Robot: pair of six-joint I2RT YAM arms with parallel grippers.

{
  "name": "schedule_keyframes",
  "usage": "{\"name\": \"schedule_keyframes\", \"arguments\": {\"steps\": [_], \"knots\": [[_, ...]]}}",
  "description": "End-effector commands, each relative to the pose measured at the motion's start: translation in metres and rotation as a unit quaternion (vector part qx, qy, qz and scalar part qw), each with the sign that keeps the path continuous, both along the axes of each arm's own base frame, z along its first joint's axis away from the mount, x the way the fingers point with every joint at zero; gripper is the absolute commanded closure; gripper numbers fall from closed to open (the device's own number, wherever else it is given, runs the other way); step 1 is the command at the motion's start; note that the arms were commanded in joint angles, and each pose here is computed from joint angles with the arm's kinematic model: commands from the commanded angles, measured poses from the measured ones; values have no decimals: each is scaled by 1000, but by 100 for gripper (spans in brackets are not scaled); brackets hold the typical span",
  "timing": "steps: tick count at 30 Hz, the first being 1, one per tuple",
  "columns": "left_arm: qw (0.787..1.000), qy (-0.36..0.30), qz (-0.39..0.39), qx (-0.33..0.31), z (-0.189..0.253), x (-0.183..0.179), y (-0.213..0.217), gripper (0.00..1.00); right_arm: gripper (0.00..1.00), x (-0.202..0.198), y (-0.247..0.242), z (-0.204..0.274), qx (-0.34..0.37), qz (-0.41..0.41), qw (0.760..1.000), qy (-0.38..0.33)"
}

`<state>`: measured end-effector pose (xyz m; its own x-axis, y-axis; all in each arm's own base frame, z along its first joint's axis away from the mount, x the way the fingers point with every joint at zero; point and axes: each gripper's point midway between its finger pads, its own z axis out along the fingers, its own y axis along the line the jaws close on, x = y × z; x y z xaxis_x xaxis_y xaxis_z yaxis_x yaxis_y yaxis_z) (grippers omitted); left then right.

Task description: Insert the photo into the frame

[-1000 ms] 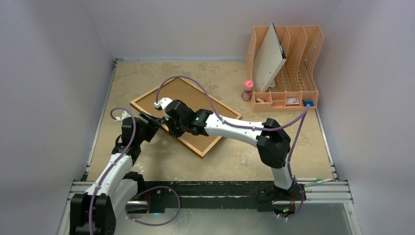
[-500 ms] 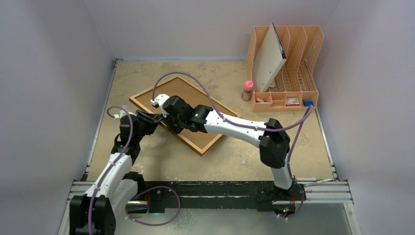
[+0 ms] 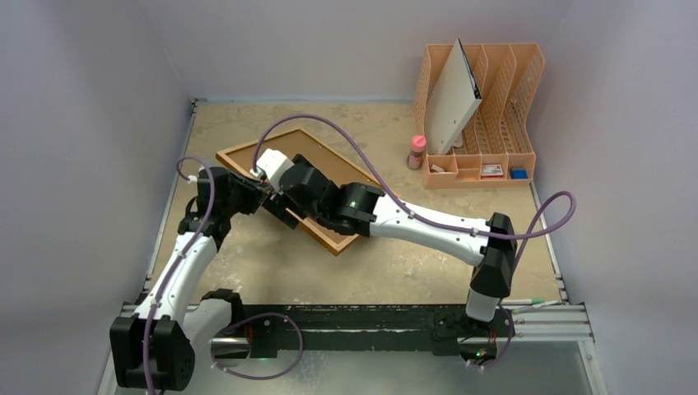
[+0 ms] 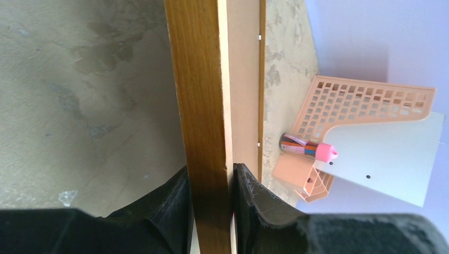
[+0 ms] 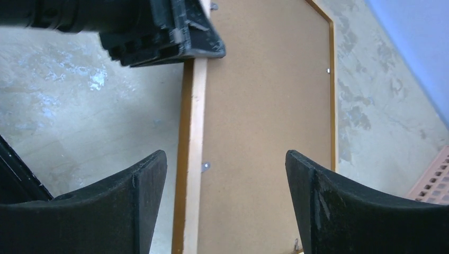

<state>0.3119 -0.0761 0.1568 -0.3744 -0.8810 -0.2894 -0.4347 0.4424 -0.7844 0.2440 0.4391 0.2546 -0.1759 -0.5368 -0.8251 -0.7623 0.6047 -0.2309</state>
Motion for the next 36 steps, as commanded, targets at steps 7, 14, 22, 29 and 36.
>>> {"name": "schedule_keyframes", "arguments": {"steps": [7, 14, 22, 29, 36], "knots": [[996, -68, -54, -35, 72, 18, -21, 93, 14, -32, -7, -10, -75, 8, 996, -55], [995, -74, -58, -42, 86, 17, -24, 93, 15, -27, -16, -25, -137, -42, 986, -89], [994, -76, -63, -47, 90, 15, -26, 93, 22, -26, -20, -47, -187, -65, 974, -112], [993, -85, -67, -43, 94, 12, -26, 92, 48, -8, -33, -38, -206, -133, 954, -173], [993, -93, -63, -26, 103, 9, -21, 87, 91, -5, -35, -25, -197, -144, 949, -201]]}}
